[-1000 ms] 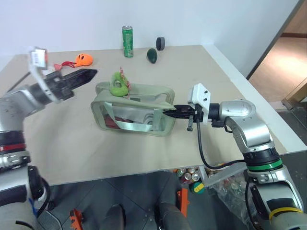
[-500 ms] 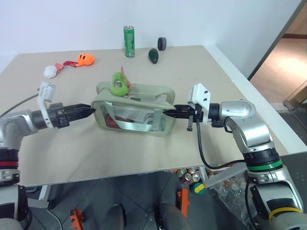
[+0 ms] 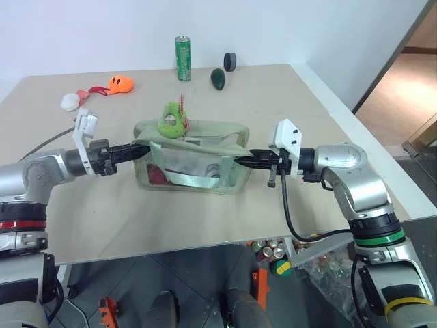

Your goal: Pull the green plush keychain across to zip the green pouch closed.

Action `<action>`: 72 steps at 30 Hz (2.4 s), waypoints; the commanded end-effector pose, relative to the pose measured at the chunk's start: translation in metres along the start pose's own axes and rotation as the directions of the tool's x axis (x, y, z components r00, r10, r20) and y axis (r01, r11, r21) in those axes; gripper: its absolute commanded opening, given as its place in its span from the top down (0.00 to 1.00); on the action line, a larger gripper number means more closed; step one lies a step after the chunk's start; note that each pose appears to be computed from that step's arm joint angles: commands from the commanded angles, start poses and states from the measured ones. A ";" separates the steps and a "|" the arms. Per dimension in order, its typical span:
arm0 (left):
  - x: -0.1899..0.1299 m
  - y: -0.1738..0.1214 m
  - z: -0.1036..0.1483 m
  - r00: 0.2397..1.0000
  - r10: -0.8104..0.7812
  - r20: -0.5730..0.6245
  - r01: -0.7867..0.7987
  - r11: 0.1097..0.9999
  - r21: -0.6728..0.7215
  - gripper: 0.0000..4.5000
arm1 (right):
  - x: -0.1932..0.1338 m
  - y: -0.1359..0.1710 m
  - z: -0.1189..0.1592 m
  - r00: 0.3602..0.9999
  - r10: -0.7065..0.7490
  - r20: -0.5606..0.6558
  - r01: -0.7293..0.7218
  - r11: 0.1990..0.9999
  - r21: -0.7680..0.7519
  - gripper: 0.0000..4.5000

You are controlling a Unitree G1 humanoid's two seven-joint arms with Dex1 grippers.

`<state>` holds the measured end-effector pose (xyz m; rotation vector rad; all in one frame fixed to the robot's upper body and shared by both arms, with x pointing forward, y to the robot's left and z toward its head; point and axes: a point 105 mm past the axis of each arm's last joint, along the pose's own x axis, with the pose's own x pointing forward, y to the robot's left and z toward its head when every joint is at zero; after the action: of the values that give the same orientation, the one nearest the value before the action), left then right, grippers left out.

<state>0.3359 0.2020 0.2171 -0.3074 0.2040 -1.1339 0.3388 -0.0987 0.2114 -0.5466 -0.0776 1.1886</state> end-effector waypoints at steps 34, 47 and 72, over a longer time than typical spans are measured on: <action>0.014 0.004 -0.039 0.999 0.033 -0.002 -0.033 0.996 0.088 1.00 | -0.057 -0.018 0.053 0.989 -0.061 0.132 0.053 0.996 0.068 0.01; 0.023 -0.004 -0.036 1.000 -0.015 -0.008 0.015 0.998 0.057 1.00 | 0.045 0.013 0.124 0.990 0.025 0.141 0.026 0.937 -0.349 0.01; 0.028 0.000 -0.048 0.999 -0.022 -0.033 0.024 0.998 0.058 1.00 | 0.089 0.010 0.116 0.994 0.040 0.101 0.005 0.912 -0.411 0.50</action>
<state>0.3338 0.1818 0.1845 -0.2408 0.1399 -1.1307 0.3291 0.0266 0.2702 -0.8440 -0.3552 1.2428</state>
